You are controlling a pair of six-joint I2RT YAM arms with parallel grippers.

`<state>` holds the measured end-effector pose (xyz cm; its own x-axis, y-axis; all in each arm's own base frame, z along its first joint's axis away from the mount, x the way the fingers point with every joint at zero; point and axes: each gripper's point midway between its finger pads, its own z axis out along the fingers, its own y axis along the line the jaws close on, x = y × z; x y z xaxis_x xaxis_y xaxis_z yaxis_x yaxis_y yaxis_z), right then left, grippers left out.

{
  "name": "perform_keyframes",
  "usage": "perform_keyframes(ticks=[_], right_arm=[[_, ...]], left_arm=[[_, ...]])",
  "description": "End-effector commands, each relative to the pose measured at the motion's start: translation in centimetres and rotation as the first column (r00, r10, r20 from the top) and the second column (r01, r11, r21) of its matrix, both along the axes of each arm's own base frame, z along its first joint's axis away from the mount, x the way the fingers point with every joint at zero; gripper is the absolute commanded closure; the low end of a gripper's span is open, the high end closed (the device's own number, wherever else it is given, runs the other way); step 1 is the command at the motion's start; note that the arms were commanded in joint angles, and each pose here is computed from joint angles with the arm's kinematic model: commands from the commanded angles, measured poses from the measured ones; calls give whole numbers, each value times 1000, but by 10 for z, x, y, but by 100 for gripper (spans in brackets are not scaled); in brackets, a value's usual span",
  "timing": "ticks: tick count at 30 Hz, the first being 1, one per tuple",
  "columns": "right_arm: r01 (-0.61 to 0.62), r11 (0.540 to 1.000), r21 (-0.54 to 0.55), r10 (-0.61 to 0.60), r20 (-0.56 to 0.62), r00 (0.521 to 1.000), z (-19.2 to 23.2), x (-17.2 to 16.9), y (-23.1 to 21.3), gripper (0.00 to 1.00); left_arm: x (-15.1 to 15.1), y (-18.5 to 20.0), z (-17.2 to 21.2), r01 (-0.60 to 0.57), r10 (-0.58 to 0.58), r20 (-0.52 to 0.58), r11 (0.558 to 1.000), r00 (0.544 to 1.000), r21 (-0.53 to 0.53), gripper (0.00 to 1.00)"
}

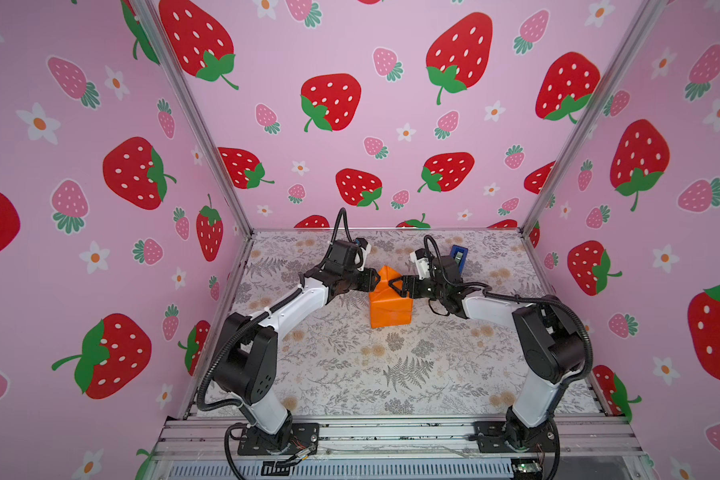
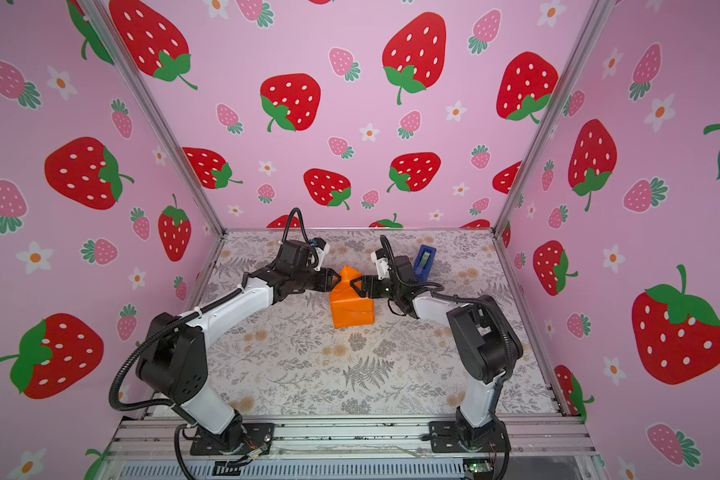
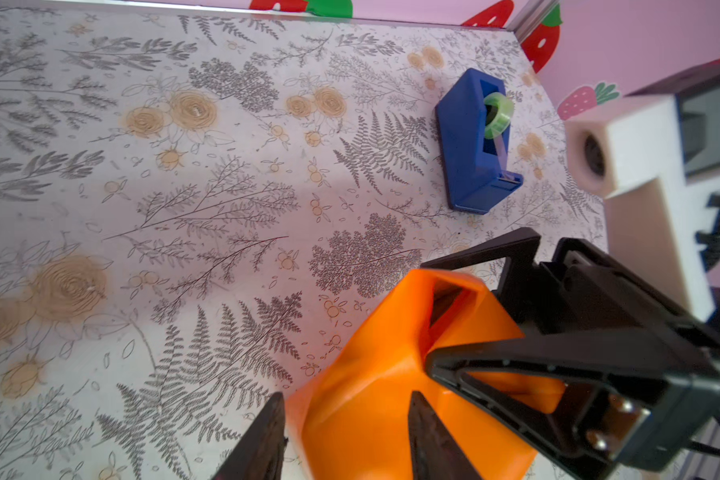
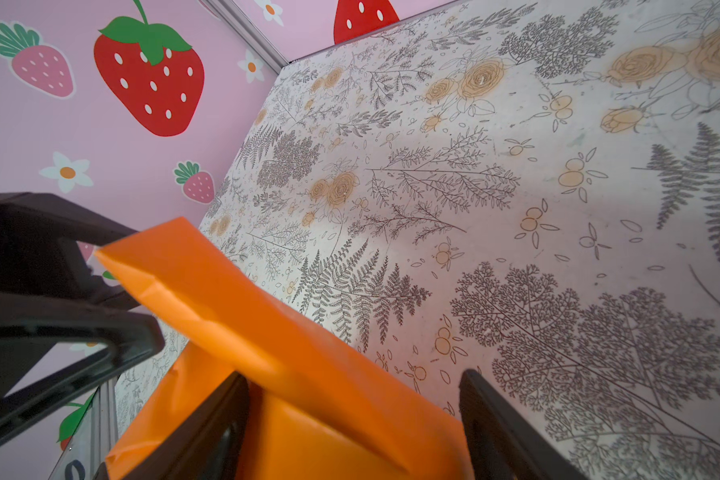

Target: Wrap the gift box in paper

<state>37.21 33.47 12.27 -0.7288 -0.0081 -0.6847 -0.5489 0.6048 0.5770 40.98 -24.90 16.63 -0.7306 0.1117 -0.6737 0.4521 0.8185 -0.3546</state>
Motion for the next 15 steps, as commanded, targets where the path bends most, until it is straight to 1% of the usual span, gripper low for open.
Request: perform_keyframes(ticks=[1, 6, 9, 12, 15], right_arm=[[-39, 986, -160, 9, -181, 983, -71, -30, -13, 20], [-41, 986, -159, 12, -180, 984, -71, -30, -12, 20], [-40, 987, -157, 11, -179, 984, -70, -30, -12, 20], [-39, 987, -155, 11, -178, 984, -70, -30, -12, 20], [-43, 988, -152, 15, -181, 983, -70, -30, -11, 21]], left_arm=[[-2, -17, 12, 136, -136, -2, 990, 991, -38, 50], [9, -23, 7, 154, -155, -10, 987, 988, -40, 51], [15, -25, 11, 160, -161, -6, 985, 987, -68, 53], [23, -25, 14, 158, -159, -2, 984, 987, -84, 57], [29, -30, 23, 179, -180, 7, 976, 984, -124, 58]])
